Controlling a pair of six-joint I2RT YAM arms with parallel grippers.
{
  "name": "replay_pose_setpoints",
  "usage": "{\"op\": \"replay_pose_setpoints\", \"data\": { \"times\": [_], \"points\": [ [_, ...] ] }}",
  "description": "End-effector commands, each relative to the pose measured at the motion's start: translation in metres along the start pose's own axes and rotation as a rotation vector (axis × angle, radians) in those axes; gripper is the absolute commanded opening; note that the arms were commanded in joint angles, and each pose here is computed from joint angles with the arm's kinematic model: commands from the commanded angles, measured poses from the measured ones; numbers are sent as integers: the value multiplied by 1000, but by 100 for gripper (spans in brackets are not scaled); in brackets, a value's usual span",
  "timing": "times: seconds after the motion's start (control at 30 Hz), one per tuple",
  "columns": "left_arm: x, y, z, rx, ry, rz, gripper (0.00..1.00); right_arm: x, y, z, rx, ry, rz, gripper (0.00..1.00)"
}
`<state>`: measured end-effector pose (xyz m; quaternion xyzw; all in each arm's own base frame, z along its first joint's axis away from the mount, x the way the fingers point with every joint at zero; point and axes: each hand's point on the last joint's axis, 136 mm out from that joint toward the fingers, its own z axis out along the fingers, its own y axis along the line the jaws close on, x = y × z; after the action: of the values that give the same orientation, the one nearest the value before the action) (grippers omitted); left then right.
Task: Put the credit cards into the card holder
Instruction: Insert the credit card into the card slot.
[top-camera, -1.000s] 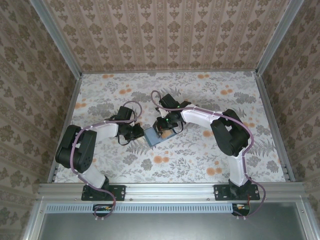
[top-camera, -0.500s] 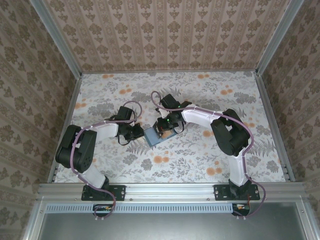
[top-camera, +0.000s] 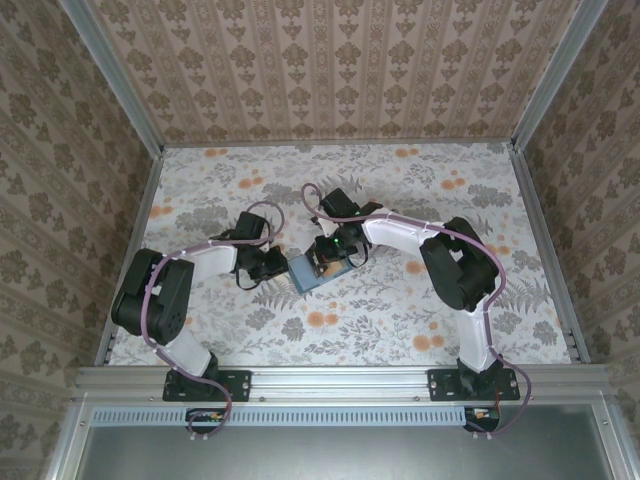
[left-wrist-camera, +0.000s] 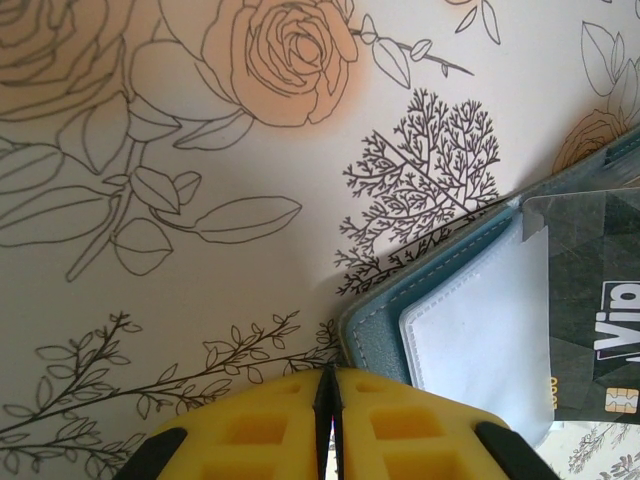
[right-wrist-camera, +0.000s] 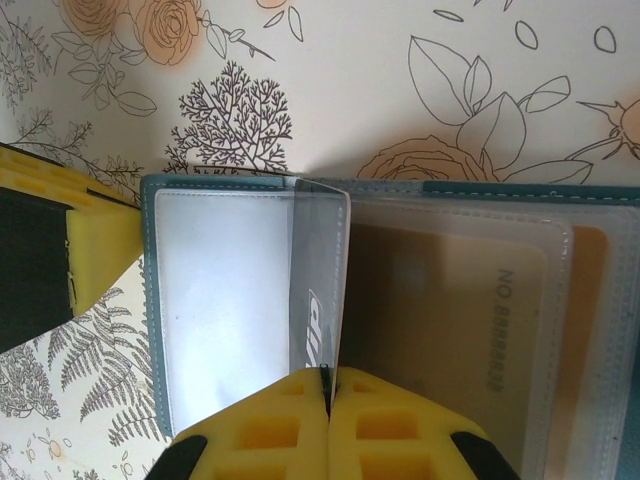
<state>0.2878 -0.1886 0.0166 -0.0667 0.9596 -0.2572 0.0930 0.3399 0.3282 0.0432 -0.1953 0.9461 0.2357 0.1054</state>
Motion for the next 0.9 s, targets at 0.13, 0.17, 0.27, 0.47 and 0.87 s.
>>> {"op": "replay_pose_setpoints", "data": {
  "times": [0.13,0.17,0.27,0.47,0.87],
  "points": [
    [8,10,12,-54,33,-8,14,39,-8,2,15,118,32,4],
    [8,9,13,-53,32,-7,14,38,-6,2,3,120,34,4],
    [7,8,13,-48,34,-6,14,43,-2,6,-33,140,40,4],
    [7,9,13,-52,34,-3,14,51,-12,22,-32,153,48,4],
    [8,10,15,-57,40,-6,14,37,-15,40,28,136,15,5]
  ]
}}
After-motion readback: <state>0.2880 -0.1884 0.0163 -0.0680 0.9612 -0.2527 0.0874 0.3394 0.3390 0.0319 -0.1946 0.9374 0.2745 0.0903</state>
